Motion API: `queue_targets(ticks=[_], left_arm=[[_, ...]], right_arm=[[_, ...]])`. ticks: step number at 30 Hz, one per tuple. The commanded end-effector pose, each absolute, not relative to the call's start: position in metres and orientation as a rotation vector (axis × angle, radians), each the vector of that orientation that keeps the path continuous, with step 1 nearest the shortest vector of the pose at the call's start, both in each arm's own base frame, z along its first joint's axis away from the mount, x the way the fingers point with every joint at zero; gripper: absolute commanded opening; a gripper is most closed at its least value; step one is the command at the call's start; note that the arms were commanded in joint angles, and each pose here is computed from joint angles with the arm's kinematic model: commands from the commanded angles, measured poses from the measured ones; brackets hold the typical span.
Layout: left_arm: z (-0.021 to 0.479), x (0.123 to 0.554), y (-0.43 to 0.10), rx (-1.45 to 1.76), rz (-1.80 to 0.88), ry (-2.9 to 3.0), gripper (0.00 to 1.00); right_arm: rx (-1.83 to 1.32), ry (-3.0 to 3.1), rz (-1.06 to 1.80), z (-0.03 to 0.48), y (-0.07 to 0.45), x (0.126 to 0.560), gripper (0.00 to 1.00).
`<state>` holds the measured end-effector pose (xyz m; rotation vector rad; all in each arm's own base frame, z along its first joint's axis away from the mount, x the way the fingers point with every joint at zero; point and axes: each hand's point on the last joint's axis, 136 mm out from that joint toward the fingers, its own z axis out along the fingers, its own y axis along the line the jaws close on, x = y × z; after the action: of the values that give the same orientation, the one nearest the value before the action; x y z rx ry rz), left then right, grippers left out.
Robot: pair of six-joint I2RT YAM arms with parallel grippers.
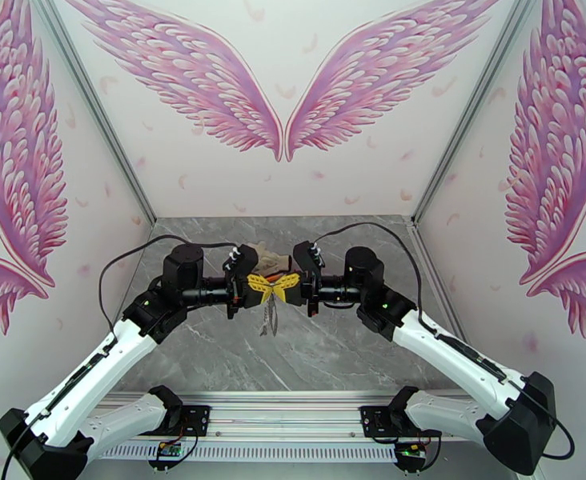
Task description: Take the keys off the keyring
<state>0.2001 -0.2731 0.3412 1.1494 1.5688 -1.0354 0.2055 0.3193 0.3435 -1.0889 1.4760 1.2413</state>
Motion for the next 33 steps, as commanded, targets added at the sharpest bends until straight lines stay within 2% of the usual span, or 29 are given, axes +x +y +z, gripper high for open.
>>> queue_targets(ticks=[1,4,7,10,12,17,26,33], left_arm=[[0.355,0.196,-0.276,1.196,-1.025,1.487,0.06],[0.353,0.197,-0.276,1.207,-1.011,1.494,0.00],[0.353,0.196,-0.274,1.216,-0.989,1.487,0.00],[0.356,0.199,-0.272,1.199,-0.961,1.496,0.00],[0.356,0.200,-0.269,1.186,-0.940,1.509,0.00],[0.365,0.209,-0.264,1.070,-0.945,1.596,0.00],[0.343,0.256,-0.253,0.636,-0.935,2.027,0.00],[0.328,0.289,-0.236,0.167,-0.888,2.242,0.00]], right_arm=[[-1.098,1.423,1.226,0.364,0.320,0.201,0.00],[-1.084,1.429,1.218,0.365,0.319,0.203,0.00],[-1.072,1.449,1.198,0.364,0.318,0.206,0.00],[-1.075,1.447,1.185,0.366,0.315,0.204,0.09],[-1.061,1.467,1.148,0.366,0.311,0.205,0.27],[-1.035,1.526,1.044,0.364,0.297,0.207,0.34],[-0.889,1.716,0.986,0.358,0.278,0.213,0.47],[-0.814,1.798,1.014,0.357,0.287,0.210,0.48]])
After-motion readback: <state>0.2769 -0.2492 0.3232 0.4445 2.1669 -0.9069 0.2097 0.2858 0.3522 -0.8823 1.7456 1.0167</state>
